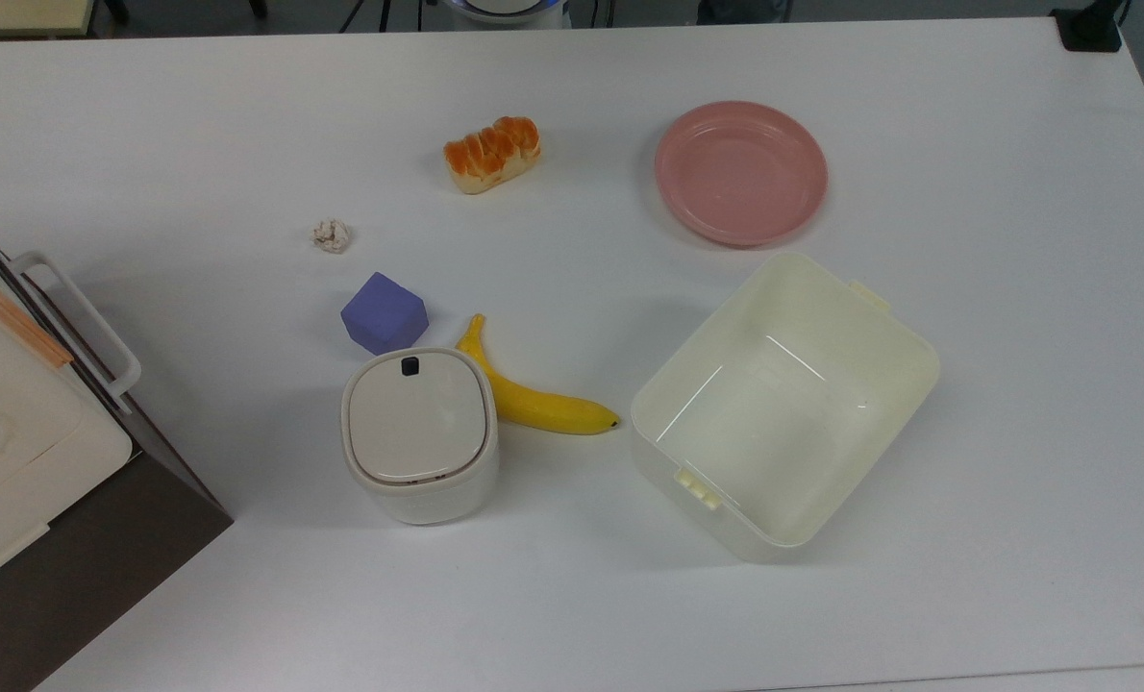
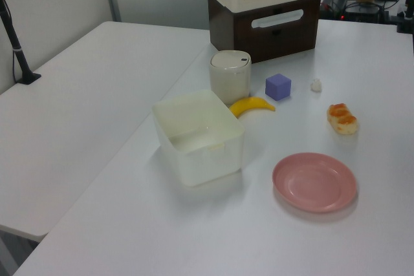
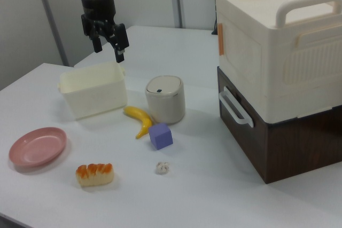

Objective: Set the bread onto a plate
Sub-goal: 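Move the open gripper over the orange-topped bread roll and lower it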

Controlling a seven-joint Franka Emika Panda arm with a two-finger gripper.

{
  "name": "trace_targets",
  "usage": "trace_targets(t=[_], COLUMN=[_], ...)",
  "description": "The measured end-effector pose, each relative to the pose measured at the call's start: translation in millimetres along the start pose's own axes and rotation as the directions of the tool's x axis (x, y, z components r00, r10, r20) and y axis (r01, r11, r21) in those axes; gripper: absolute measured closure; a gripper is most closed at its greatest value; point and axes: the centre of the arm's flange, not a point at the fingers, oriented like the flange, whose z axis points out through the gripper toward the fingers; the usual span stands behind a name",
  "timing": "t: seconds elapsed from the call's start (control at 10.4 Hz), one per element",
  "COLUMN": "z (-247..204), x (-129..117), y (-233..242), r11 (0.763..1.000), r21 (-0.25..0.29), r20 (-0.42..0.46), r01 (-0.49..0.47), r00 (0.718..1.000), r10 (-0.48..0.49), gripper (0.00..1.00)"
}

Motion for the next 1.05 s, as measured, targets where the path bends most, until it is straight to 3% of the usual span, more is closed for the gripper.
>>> trace_targets(t=[0.48, 0.77, 1.05], z=[30, 66, 86], x=[28, 47, 52], y=[-12, -17, -18], r11=[1.000, 0.998, 0.997], r21=[-0.027, -0.061, -0.074], r20=[-0.041, -0.018, 0.013], r01=[0.006, 0.007, 0.007], r00=[0.999, 1.000, 1.000], r10=[-0.008, -0.008, -0.006], gripper=[0.00, 0.00, 0.00])
